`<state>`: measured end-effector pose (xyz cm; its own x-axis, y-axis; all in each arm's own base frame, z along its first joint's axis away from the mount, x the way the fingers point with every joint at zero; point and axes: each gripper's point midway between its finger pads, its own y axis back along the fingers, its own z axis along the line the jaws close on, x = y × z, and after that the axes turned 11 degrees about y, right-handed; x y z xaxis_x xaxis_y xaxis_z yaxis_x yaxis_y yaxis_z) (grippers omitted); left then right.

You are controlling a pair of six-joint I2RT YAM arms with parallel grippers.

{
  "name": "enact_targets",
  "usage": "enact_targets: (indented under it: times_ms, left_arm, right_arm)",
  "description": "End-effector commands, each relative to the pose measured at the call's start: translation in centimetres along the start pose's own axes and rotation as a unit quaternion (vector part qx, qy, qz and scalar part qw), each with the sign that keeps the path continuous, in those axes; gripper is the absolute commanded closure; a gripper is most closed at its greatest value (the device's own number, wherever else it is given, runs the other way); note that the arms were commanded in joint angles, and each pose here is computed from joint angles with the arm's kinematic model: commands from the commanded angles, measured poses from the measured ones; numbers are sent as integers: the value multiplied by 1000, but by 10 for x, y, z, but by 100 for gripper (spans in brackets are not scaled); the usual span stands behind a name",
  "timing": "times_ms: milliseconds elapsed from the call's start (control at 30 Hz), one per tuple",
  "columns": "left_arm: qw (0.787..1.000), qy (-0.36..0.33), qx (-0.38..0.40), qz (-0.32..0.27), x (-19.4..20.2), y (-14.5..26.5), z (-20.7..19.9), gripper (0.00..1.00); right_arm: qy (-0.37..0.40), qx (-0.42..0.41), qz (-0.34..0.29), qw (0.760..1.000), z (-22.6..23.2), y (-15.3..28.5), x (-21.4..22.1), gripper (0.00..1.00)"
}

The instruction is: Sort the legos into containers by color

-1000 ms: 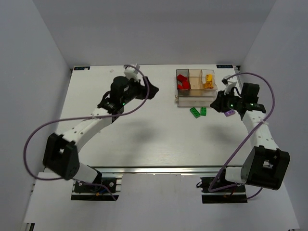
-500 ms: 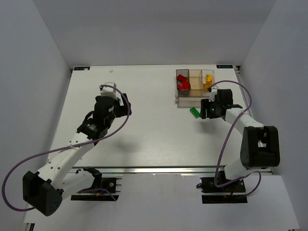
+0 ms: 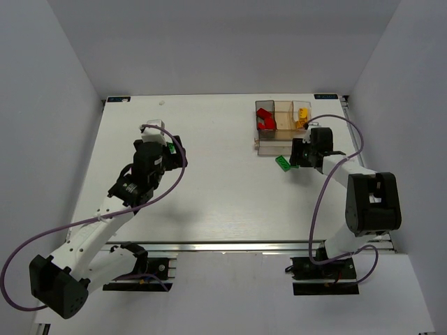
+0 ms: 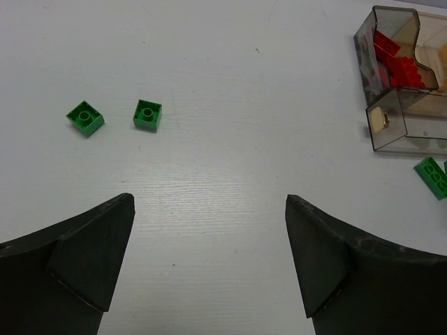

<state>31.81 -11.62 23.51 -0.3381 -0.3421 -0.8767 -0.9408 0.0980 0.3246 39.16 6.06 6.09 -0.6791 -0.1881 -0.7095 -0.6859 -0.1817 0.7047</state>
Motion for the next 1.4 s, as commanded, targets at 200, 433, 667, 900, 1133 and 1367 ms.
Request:
enact_targets:
  times_ms: [200, 433, 667, 900, 1133, 1367]
  left_arm:
    - [1000, -3, 5, 1, 0, 4, 0, 2]
    - [1000, -6, 2, 3, 1, 3, 1, 2]
    - [1000, -7, 0, 4, 2, 2, 2, 2]
    - [1000, -7, -3, 4, 3, 2, 3, 2]
    - [1000, -8, -6, 6, 4, 0, 4, 2]
    - [1000, -9, -6, 7, 5, 0, 4, 2]
  right_arm:
    - [-25, 69, -13, 997, -22, -26, -14, 38]
    - [-33, 76, -19, 996, -23, -33, -21, 38]
    - [-35, 71, -20, 997, -23, -39, -24, 38]
    - [-39, 77, 8, 996, -27, -50, -21, 44]
    - [-33, 74, 37, 996, -25, -53, -9, 50]
    - [-24, 67, 65, 995, -23, -49, 13, 48]
